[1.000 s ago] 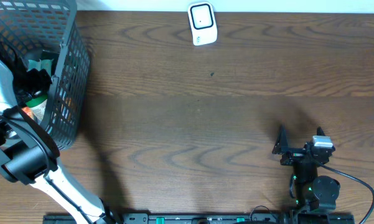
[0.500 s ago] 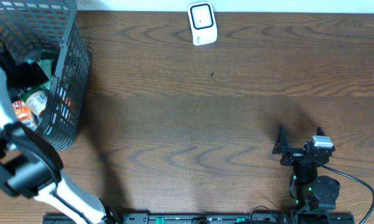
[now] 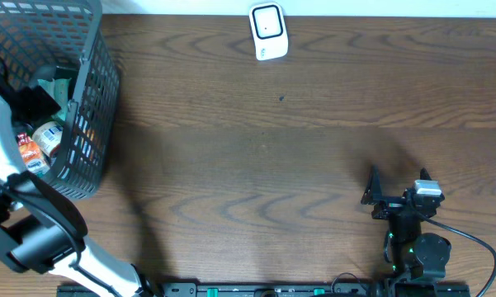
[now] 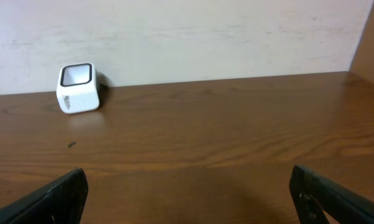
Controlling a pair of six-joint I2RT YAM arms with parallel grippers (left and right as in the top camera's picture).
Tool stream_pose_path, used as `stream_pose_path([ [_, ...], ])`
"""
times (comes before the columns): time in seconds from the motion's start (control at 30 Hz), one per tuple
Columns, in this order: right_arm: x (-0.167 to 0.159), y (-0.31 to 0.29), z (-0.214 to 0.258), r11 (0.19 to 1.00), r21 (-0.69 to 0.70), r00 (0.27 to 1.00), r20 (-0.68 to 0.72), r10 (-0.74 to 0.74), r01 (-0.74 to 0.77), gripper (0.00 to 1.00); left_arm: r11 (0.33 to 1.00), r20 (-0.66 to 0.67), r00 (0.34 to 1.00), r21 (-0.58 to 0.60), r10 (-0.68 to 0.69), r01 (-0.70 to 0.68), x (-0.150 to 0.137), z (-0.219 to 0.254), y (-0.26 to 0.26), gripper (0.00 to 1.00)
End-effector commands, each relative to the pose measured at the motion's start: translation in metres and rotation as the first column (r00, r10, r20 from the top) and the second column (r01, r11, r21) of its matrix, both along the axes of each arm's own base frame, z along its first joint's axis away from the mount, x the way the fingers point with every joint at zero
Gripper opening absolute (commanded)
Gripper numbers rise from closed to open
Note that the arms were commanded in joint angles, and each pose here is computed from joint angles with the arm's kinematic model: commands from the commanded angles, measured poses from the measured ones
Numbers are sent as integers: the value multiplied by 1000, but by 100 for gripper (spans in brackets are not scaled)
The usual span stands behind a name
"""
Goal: Scan the item barcode
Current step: 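Lower the left gripper onto the green-capped Knorr jar and grasp it, then lift the jar out of the basket and carry it toward the scanner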
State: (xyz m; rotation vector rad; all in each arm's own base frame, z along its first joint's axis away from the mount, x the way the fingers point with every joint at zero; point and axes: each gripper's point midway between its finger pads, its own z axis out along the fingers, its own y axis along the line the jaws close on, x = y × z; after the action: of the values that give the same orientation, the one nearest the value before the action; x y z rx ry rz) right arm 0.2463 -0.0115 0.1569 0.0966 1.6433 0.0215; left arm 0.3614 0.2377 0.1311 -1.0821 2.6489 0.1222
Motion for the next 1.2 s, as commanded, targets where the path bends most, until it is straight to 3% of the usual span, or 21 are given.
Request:
stream_pose_path([
  [0.0, 0, -2, 0, 1000, 13, 1000, 1, -10, 10, 99, 1000, -43, 999, -14, 25, -26, -6, -24, 2, 91],
  [0.47, 0, -2, 0, 1000, 13, 1000, 1, -10, 10, 99, 999, -106, 994, -28, 32, -35, -1, -76, 10, 90],
  [0.57, 0, -2, 0, 1000, 13, 1000, 1, -10, 10, 99, 999, -105, 994, -28, 34, -37, 0, -79, 11, 77],
  [0.7, 0, -2, 0, 1000, 13, 1000, 1, -10, 10, 99, 999, -78, 996, -11, 38, -39, 4, -73, 15, 68],
  [0.93, 0, -2, 0, 1000, 13, 1000, 1, -10, 10, 99, 999, 8, 999, 30, 45, -46, 10, -34, 18, 60],
  [1.17, 0, -2, 0, 1000, 13, 1000, 1, -10, 10, 99, 987, 217, 974, 131, 61, -91, 6, 62, 14, 60],
])
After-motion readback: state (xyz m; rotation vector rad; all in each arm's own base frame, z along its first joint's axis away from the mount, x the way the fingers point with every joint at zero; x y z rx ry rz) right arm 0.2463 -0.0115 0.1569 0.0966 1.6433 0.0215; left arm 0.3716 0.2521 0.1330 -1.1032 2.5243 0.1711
